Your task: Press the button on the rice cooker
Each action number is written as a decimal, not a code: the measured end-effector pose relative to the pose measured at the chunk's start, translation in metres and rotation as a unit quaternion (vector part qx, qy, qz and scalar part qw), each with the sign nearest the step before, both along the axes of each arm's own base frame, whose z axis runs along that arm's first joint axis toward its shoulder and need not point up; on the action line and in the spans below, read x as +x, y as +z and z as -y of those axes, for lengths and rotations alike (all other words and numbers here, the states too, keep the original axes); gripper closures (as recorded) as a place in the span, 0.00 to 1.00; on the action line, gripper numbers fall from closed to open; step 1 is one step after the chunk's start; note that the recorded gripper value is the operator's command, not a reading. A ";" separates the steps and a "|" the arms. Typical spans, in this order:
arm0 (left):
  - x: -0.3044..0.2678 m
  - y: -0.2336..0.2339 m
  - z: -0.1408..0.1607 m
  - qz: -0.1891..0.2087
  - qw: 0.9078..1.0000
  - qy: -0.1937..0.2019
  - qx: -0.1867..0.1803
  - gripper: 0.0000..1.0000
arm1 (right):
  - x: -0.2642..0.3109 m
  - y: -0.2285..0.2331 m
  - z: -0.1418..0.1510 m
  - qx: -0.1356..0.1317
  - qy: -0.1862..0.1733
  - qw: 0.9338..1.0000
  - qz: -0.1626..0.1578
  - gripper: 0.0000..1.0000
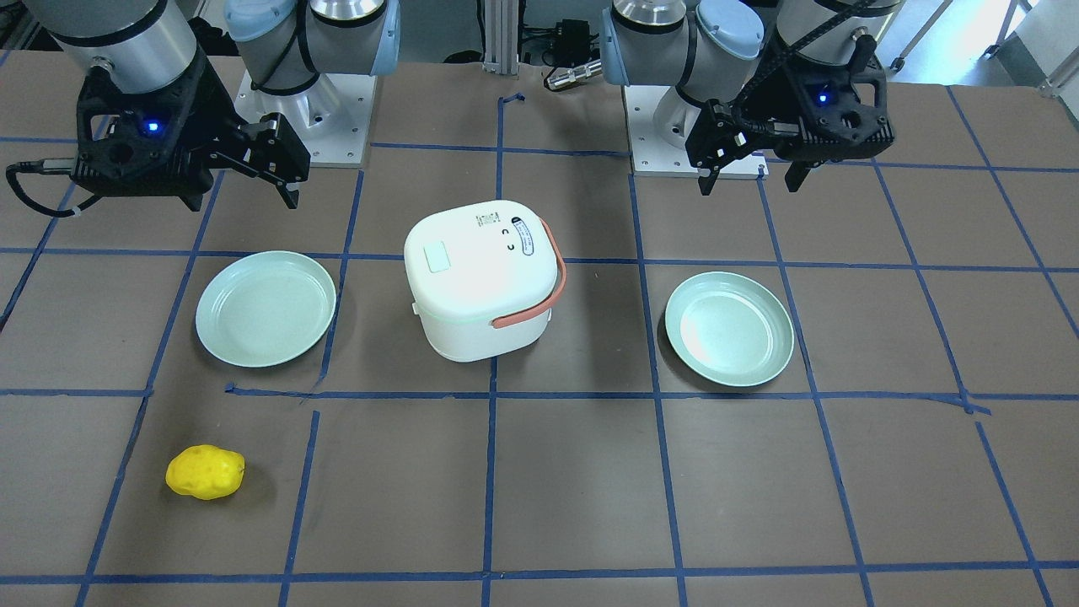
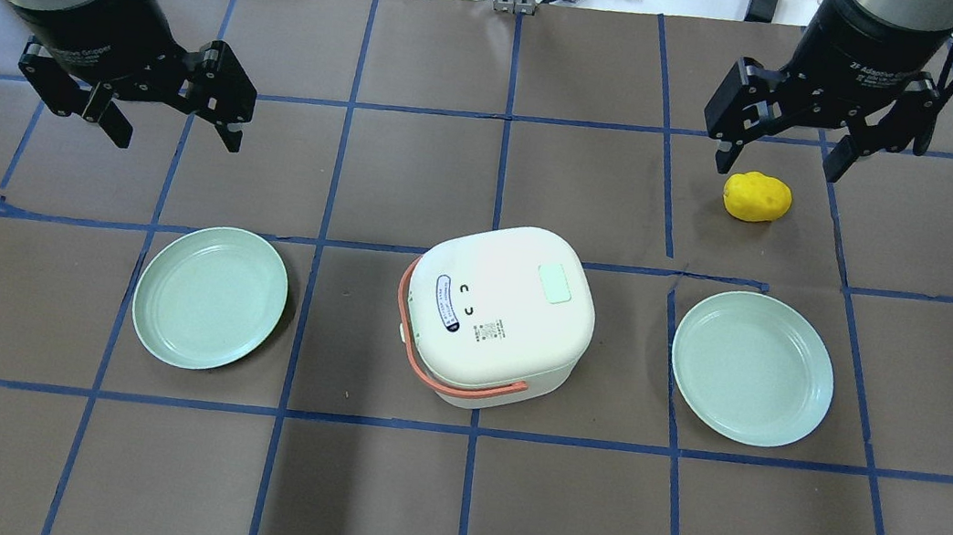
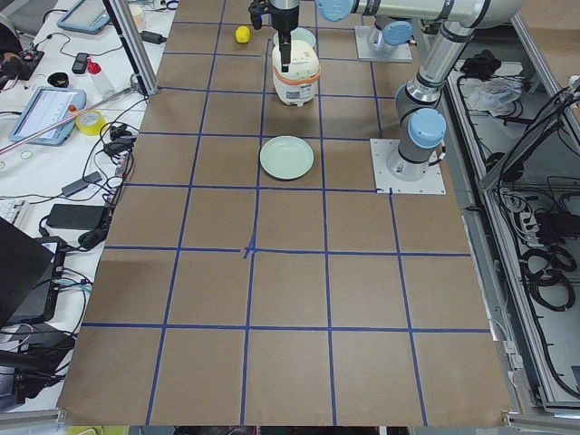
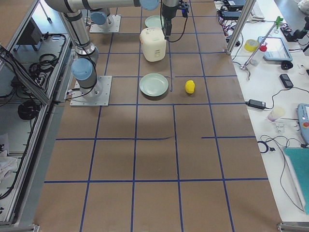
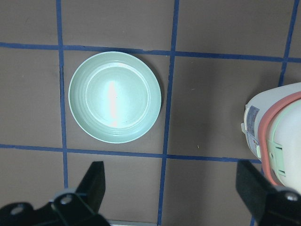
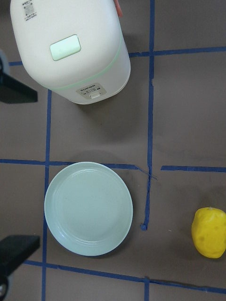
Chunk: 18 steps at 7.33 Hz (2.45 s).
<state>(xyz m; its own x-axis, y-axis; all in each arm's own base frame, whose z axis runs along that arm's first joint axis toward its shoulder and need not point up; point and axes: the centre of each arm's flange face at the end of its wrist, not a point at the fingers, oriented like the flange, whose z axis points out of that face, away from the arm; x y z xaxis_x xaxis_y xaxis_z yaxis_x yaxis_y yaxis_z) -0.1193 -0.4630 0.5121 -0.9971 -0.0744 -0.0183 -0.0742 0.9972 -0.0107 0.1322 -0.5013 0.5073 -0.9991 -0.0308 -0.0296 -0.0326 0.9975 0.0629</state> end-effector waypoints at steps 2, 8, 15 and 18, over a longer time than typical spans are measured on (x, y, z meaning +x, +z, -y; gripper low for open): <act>0.000 0.000 0.000 0.000 1.000 0.000 0.000 0.00 | 0.001 -0.003 -0.001 0.003 0.000 1.000 0.003 0.00; 0.000 0.000 0.000 0.000 1.000 0.000 0.000 0.00 | 0.001 -0.001 0.000 -0.002 0.022 1.000 0.005 0.00; 0.000 0.000 0.000 0.000 1.000 0.000 0.000 0.00 | 0.024 -0.007 -0.005 0.000 0.015 1.000 0.006 1.00; 0.000 0.000 0.000 0.000 1.000 0.000 0.000 0.00 | 0.092 -0.035 -0.011 -0.001 0.032 0.999 0.015 1.00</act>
